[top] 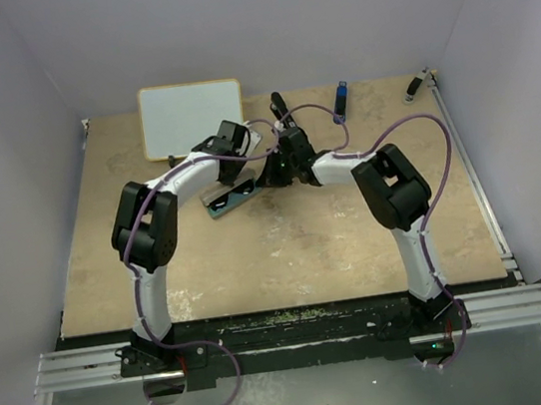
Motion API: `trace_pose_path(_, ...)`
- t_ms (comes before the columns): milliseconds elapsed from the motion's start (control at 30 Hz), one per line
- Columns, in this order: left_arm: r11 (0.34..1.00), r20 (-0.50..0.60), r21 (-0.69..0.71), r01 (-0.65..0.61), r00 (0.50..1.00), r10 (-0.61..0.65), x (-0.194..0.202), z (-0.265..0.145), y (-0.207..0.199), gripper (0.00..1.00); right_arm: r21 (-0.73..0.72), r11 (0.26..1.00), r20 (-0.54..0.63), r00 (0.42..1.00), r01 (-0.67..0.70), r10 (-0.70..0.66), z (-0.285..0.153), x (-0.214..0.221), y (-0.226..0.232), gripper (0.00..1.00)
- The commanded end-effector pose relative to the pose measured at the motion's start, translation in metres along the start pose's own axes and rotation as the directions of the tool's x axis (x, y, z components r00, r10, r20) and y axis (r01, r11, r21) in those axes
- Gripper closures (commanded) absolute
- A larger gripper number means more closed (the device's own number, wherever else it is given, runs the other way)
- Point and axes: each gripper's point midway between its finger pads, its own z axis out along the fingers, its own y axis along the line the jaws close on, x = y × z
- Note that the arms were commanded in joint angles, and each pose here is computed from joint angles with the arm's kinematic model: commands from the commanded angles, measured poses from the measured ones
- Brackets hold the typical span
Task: Organize the sunglasses
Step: Close the sunglasses case at the center of the board.
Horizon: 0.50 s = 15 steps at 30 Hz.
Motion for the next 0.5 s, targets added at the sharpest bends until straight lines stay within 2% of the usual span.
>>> trace_pose_path(0,0.997,-0.010,0.062,0.034,0.999,-0.033,0.002,-0.008,-0.020,0.97,0.005,0.998,-0.132,0.989,-0.070,0.070,-0.004,0.046,-0.016,1.00)
trace_pose_path(467,1.000,-0.054,-0.019,0.023,0.998,-0.024,0.026,0.005,-0.044,0.97,-0.131,0.979,-0.164,0.977,-0.157,0.134,-0.013,0.053,-0.012,1.00)
